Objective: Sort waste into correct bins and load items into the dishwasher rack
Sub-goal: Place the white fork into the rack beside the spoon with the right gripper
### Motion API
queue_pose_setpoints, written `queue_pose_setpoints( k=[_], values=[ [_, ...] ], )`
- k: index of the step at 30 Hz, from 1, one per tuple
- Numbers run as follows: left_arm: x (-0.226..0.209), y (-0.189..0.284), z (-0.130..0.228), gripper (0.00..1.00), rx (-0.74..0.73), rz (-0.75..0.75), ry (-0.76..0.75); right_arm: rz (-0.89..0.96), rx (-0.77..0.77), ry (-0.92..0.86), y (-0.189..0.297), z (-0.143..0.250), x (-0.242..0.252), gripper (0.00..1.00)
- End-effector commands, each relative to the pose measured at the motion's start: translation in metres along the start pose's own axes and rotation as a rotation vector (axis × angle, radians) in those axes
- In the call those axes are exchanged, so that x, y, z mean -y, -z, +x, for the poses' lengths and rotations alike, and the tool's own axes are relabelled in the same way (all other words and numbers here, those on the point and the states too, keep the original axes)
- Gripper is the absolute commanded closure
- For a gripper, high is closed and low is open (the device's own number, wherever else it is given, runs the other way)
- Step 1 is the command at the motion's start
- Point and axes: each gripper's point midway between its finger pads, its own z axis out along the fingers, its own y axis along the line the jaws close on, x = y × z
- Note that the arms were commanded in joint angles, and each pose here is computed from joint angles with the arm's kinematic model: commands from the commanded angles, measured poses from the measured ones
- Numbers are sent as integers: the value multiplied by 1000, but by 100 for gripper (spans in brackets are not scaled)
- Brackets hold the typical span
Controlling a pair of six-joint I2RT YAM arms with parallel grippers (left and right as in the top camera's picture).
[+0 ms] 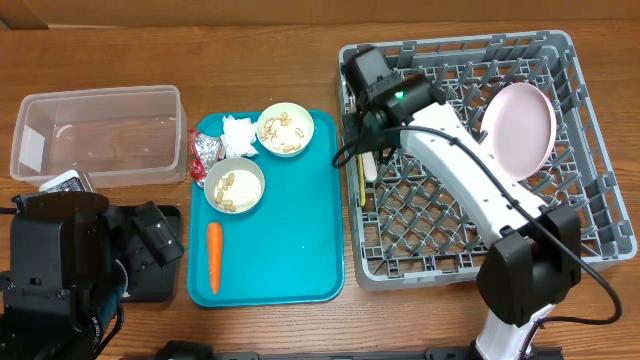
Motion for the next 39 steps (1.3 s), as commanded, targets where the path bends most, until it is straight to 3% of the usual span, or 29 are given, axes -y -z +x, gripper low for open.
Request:
queue_pose_setpoints(
  k=[1, 3, 5, 14, 30, 39],
  values=[
    [-4, 3, -4, 0, 21, -15, 16, 11, -19, 40, -9, 8, -2, 60],
    [-4, 3, -4, 0, 21, -15, 16, 11, -2, 33, -2, 4, -3, 46],
    [-4, 3, -4, 0, 21, -14, 16, 3, 24, 9, 10, -2, -4, 44],
    [-4, 3, -4, 0, 21, -14, 16, -177, 114, 8, 69, -11, -37, 45],
    [-4, 3, -4, 0, 21, -15, 16, -287, 111, 21, 74, -10, -62, 44],
    [12, 2, -6, 0, 17, 62, 48, -320, 92, 24, 76, -6, -68, 44]
  ],
)
